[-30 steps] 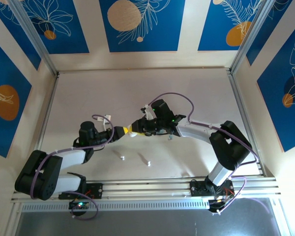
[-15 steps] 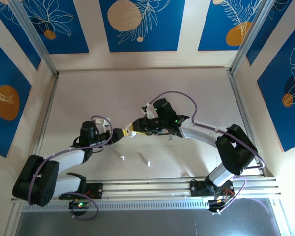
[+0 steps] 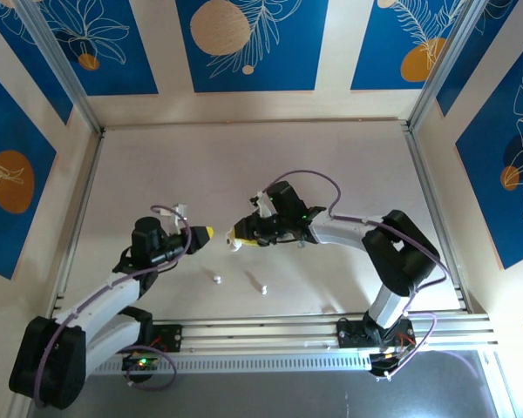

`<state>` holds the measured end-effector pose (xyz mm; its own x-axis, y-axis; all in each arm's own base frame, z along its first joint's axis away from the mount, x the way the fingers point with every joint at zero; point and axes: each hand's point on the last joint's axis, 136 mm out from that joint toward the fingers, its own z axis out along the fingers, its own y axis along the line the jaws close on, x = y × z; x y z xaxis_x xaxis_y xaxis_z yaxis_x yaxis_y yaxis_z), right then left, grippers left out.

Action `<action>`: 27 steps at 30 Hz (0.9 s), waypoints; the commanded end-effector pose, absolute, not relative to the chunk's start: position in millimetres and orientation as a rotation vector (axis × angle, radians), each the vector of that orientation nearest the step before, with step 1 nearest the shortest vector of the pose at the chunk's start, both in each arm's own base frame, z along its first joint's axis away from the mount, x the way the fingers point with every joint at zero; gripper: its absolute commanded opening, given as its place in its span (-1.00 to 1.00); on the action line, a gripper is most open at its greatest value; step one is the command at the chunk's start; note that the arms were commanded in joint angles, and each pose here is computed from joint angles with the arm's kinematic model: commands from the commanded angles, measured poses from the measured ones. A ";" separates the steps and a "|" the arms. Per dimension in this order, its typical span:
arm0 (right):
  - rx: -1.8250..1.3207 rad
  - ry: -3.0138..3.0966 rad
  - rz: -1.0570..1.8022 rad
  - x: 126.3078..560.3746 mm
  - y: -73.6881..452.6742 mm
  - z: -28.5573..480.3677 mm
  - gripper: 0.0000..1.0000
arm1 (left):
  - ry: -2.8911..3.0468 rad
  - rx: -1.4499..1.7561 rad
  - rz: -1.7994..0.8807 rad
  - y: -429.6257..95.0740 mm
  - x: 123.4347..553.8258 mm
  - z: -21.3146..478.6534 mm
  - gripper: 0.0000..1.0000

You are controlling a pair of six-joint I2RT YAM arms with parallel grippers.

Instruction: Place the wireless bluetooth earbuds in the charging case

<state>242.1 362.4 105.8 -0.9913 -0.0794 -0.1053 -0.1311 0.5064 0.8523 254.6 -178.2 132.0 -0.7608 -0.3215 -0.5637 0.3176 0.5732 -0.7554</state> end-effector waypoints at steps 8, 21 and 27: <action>-0.205 2.693 1.653 241.8 387.1 100.3 -0.15 | 2.202 0.015 -1.304 -195.6 257.7 112.4 -0.98; -0.218 2.715 1.706 243.3 406.9 88.3 -0.13 | 2.304 -0.023 -1.298 -198.8 261.1 86.6 -0.98; -0.211 2.734 1.712 242.5 410.6 79.8 -0.11 | 2.342 -0.041 -1.283 -198.3 262.1 77.3 -1.00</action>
<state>245.3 401.7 72.7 -0.9915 -0.1302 0.0036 -0.0574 0.4619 0.8851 257.9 -191.9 69.3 -0.8913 -0.2589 -0.3723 0.1670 0.5760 -0.8002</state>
